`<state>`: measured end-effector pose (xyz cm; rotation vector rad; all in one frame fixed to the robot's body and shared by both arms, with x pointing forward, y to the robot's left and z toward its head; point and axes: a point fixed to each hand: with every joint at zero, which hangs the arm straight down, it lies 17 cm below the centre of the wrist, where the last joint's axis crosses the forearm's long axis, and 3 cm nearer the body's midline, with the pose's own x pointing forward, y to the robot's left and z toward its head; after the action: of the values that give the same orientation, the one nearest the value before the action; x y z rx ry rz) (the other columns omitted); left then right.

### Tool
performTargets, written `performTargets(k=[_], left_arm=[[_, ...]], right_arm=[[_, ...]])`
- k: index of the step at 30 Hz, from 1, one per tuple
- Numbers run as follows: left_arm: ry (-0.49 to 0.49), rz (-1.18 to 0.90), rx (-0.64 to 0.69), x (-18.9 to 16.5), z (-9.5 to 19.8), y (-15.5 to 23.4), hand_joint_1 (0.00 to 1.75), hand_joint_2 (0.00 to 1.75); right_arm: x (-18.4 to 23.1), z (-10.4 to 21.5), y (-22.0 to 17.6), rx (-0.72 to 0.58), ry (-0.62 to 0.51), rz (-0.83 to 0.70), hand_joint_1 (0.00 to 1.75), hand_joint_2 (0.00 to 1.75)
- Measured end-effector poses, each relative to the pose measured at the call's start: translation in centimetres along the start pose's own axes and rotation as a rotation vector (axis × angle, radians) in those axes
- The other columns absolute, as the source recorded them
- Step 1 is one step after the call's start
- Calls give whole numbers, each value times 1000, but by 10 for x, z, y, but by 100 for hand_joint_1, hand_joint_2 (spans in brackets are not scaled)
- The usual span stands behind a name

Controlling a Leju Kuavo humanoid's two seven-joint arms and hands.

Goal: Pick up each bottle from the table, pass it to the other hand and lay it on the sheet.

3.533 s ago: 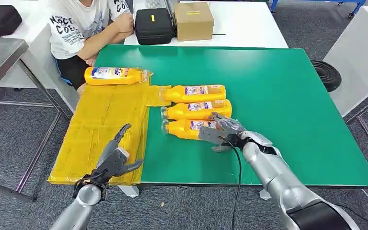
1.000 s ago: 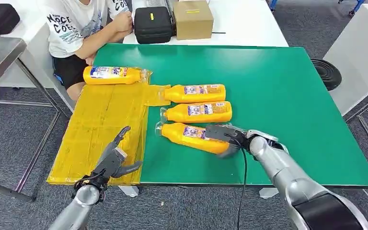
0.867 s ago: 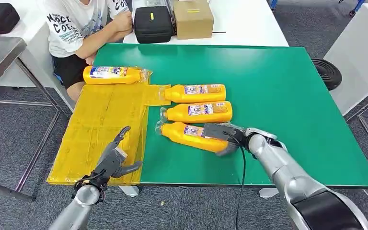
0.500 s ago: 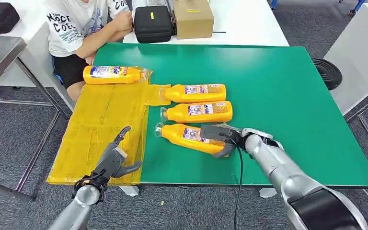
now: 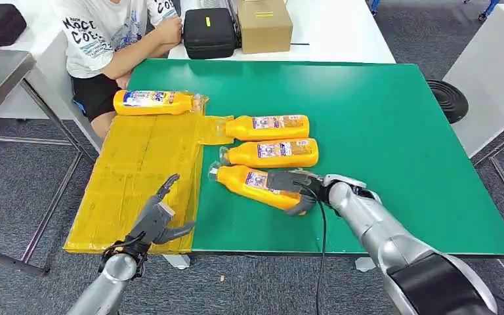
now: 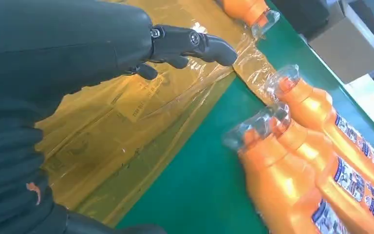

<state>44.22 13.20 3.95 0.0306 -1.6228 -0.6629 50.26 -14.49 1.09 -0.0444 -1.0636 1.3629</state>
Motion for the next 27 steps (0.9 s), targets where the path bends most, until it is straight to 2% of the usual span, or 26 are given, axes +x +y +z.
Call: performTargets(k=[18,22,27], left_arm=[[3,6,-4,-1,0,0,0,175],[4,36,20,-2,1,4,0,175],[-9,191,91,-5,16,15,0,175]], right_arm=[[5,-2,-1,-17,-21,-22,175,175],[22,-2,-5,-76,-132,-79,175,175],[73,11,-10,-275,-384,-142,175,175]])
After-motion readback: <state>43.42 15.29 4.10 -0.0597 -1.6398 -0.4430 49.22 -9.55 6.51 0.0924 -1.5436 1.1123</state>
